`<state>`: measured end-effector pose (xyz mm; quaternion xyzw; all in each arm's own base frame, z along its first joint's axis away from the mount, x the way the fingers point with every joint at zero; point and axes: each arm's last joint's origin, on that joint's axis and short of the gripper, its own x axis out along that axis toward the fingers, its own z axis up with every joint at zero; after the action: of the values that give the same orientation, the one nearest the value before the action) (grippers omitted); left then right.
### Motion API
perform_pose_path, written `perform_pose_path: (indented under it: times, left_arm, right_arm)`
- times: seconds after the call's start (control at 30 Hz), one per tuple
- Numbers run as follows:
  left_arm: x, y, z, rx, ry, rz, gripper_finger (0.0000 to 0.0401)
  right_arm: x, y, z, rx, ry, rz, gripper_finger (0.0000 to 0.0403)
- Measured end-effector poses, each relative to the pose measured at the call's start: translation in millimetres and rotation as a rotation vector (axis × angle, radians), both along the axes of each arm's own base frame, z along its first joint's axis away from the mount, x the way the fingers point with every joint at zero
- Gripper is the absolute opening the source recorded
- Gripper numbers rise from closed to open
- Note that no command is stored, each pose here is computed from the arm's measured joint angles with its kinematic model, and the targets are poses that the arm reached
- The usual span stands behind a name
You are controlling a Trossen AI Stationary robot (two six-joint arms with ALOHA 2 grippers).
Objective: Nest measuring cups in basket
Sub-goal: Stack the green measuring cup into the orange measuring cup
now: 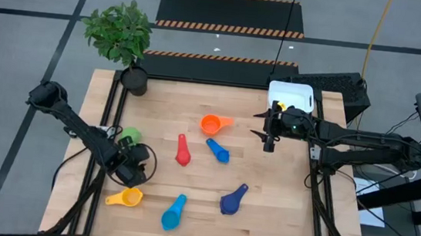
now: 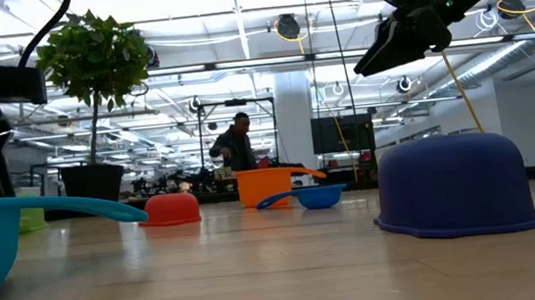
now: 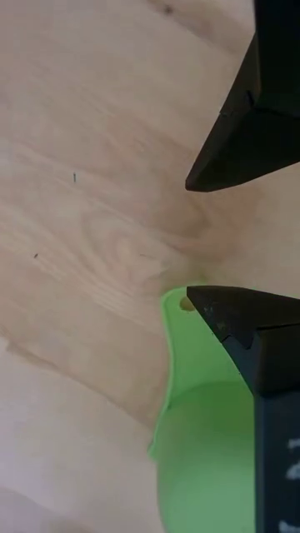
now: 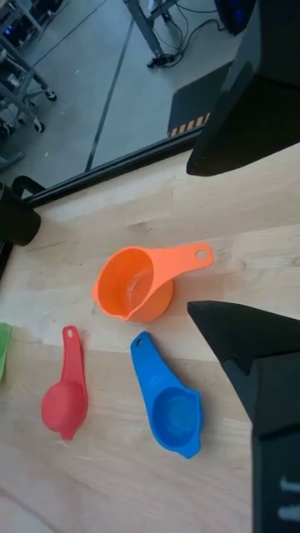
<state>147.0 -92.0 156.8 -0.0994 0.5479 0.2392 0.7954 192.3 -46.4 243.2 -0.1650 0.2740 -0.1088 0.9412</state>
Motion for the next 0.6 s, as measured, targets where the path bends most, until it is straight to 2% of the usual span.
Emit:
perform_pose_path:
  times: [0.13, 0.33, 0.6]
  left_arm:
    - [-1.3, 1.4, -6.3, 0.036, 0.032, -0.023, 0.0198]
    - [3.4, 1.5, -19.8, 0.155, 0.099, -0.086, 0.0198]
    - [8.3, 0.9, -37.5, 0.232, 0.183, -0.069, 0.0197]
  right_arm:
    - [0.0, 0.0, 0.0, -0.001, 0.001, 0.001, 0.0254]
    - [-0.2, 0.0, -0.3, -0.022, 0.012, 0.013, 0.0254]
    - [-0.2, 0.0, -0.3, -0.029, 0.014, 0.017, 0.0254]
